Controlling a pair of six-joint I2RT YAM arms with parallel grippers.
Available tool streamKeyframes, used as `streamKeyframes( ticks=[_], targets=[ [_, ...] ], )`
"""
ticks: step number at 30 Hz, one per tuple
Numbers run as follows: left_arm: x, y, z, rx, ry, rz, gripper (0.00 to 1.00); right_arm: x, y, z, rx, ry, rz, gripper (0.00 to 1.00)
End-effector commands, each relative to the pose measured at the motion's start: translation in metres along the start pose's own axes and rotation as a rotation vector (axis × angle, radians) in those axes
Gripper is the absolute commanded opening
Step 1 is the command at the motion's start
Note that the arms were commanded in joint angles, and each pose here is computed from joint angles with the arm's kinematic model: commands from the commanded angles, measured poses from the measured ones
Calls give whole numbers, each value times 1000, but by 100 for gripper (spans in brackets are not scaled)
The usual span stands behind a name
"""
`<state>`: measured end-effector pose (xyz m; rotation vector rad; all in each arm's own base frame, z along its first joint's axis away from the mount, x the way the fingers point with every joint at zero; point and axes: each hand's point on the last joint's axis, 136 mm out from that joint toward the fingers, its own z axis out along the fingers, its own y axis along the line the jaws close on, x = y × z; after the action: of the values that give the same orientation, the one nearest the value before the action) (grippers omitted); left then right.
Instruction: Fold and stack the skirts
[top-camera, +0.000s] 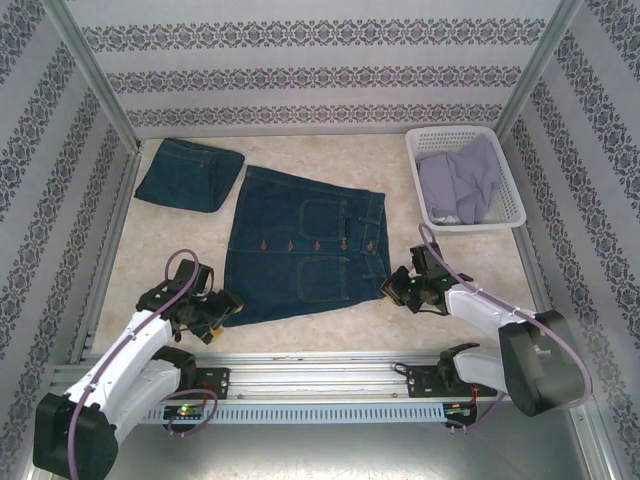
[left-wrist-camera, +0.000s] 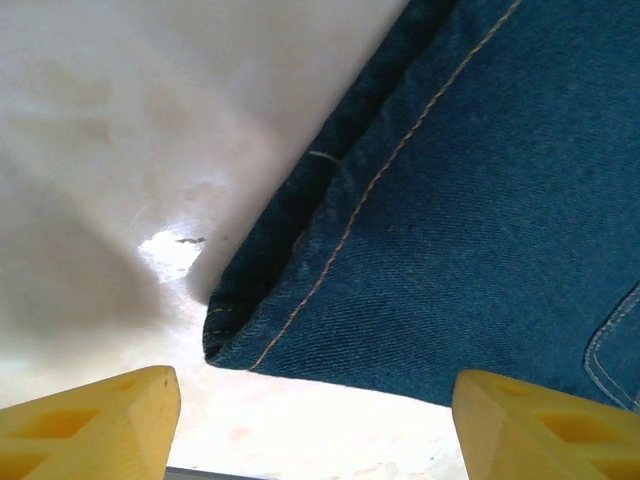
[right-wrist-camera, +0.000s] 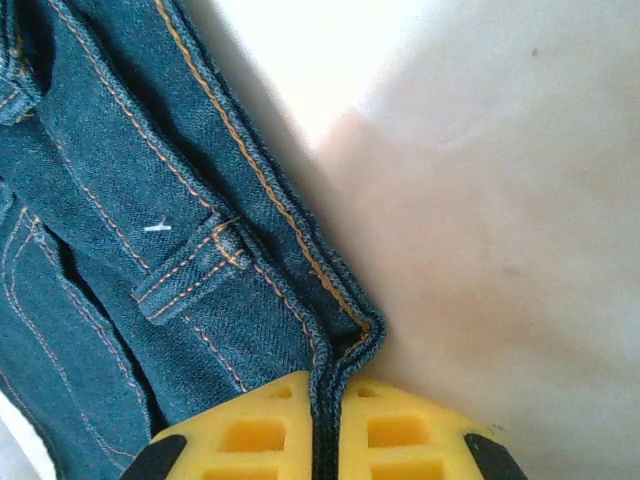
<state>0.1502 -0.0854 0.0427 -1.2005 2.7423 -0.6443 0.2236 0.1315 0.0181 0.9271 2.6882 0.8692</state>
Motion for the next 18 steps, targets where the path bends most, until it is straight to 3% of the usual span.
streamKeyframes(
  ticks=[1,6,10,12,15,18],
  targets=[
    [5,3,6,1,31,-41,68,6,-29,-4,146,-31,51,10],
    [4,8,13,-17,32,-48,62,-2,-36,-12,178,-93,53,6],
    [-16,14,12,-74,-75,-5,58,2,-40,-9,175,-79,56,6],
    [-24,3,16,-29,-103,3,56,3,-41,-8,170,-78,65,6],
    [-18,-17,25,60,-42,-11,49,3,-42,-8,161,-83,73,6],
    [-8,-17,26,64,11,-15,42,1,-41,-10,159,-96,70,6]
  ],
)
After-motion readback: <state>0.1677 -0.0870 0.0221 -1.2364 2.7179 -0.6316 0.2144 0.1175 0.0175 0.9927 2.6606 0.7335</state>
